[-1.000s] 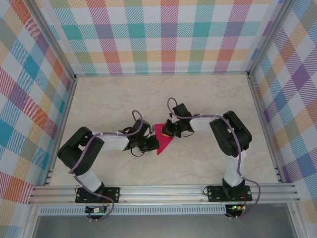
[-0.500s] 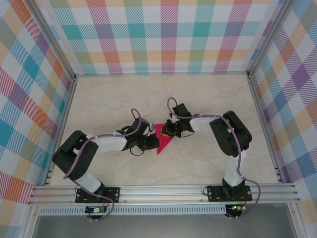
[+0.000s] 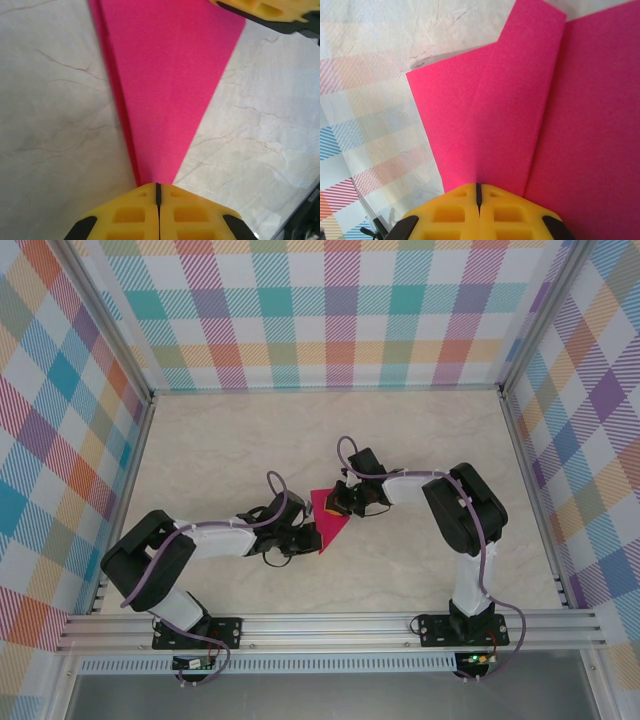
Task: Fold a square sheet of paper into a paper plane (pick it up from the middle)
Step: Fourth fold the wing at the center of the table.
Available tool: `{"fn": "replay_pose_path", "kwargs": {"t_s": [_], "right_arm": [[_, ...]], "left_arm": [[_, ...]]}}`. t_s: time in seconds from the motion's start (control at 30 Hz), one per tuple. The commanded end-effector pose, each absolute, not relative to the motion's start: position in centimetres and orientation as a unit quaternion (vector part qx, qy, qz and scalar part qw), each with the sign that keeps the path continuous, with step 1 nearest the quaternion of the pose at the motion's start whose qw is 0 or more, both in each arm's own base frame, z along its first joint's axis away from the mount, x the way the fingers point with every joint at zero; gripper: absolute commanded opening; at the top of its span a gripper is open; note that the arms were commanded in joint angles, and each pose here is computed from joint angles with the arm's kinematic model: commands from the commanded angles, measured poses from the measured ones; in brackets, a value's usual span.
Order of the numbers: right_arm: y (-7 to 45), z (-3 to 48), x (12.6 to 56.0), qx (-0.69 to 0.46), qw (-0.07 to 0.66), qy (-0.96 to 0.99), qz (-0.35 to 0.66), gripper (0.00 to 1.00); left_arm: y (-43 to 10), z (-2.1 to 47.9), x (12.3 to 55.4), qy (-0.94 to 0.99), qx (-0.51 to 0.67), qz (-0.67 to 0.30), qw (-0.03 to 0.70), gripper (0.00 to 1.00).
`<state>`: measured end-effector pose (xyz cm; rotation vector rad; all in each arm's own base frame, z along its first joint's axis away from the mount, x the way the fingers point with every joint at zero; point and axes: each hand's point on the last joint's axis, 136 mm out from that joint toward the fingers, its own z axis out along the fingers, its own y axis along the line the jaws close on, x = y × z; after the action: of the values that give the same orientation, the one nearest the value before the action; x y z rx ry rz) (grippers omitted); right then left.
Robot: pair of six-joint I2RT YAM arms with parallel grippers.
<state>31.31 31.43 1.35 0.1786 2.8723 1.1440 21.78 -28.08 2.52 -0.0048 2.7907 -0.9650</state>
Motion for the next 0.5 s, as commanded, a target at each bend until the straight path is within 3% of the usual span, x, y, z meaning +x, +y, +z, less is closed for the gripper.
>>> {"fn": "replay_pose_path", "kwargs": {"t_s": [0.0, 0.27, 0.47], "right_arm": [[27.4, -5.1, 28.1, 0.094, -0.033, 0.961, 0.258, 0.01], [27.3, -5.1, 28.0, 0.094, -0.034, 0.961, 0.256, 0.01], [27.3, -5.1, 28.0, 0.093, -0.035, 0.962, 0.255, 0.01]], "left_arm": [[-27.4, 1.1, 21.2, 0.949, -0.011, -0.302, 0.088, 0.04], [-27.2, 0.6, 20.8, 0.95, -0.015, -0.302, 0.082, 0.03], [-28.8, 4.3, 22.2, 0.93, -0.012, -0.349, 0.114, 0.03]]}}
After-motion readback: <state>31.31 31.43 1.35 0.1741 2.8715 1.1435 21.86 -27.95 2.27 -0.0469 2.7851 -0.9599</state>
